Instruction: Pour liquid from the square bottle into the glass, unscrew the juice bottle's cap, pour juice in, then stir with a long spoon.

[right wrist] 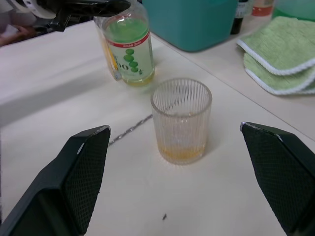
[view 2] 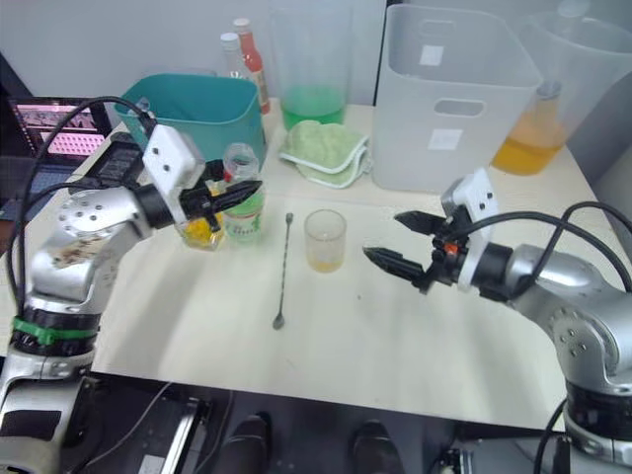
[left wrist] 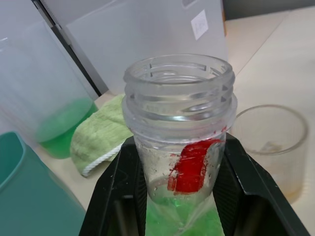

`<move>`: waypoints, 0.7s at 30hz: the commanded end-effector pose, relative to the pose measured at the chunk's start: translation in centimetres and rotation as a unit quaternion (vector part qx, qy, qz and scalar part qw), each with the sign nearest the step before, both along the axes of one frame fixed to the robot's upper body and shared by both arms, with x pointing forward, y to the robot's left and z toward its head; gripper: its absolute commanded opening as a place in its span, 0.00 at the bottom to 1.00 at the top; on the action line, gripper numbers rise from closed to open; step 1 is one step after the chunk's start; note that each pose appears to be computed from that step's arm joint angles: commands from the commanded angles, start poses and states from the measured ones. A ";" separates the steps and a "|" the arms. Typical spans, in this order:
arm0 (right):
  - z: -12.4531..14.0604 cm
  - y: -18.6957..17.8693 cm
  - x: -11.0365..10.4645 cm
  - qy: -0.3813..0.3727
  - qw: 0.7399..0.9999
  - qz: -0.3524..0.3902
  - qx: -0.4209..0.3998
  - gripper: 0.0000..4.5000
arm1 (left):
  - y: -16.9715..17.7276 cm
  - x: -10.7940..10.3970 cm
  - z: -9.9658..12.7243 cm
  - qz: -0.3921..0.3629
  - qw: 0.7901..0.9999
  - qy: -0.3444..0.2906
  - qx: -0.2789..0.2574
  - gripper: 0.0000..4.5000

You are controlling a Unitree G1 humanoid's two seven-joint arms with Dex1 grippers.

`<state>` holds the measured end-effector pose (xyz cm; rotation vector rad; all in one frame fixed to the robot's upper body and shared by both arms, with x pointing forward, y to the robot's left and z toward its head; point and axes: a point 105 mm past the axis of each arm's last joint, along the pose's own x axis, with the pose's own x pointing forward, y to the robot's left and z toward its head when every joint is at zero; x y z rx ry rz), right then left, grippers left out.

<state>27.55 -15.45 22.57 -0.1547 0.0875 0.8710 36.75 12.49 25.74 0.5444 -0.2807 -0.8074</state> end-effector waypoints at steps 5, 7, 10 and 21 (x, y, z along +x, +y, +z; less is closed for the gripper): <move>0.4 -1.3 -2.0 -0.010 0.999 -0.023 -0.030 1.00 | -0.9 3.0 2.5 0.019 0.989 -0.142 0.041 0.30; 0.2 -1.4 -2.2 -0.011 0.999 -0.033 -0.030 1.00 | -1.5 3.6 2.7 0.016 0.986 -0.159 0.045 0.30; 0.0 -1.1 -2.6 -0.015 0.999 -0.041 -0.022 1.00 | -2.6 4.1 2.7 0.009 0.983 -0.180 0.045 0.30; -0.3 -0.8 -2.8 -0.003 0.997 -0.071 0.005 1.00 | -4.3 5.1 1.4 0.010 0.961 -0.250 0.118 0.30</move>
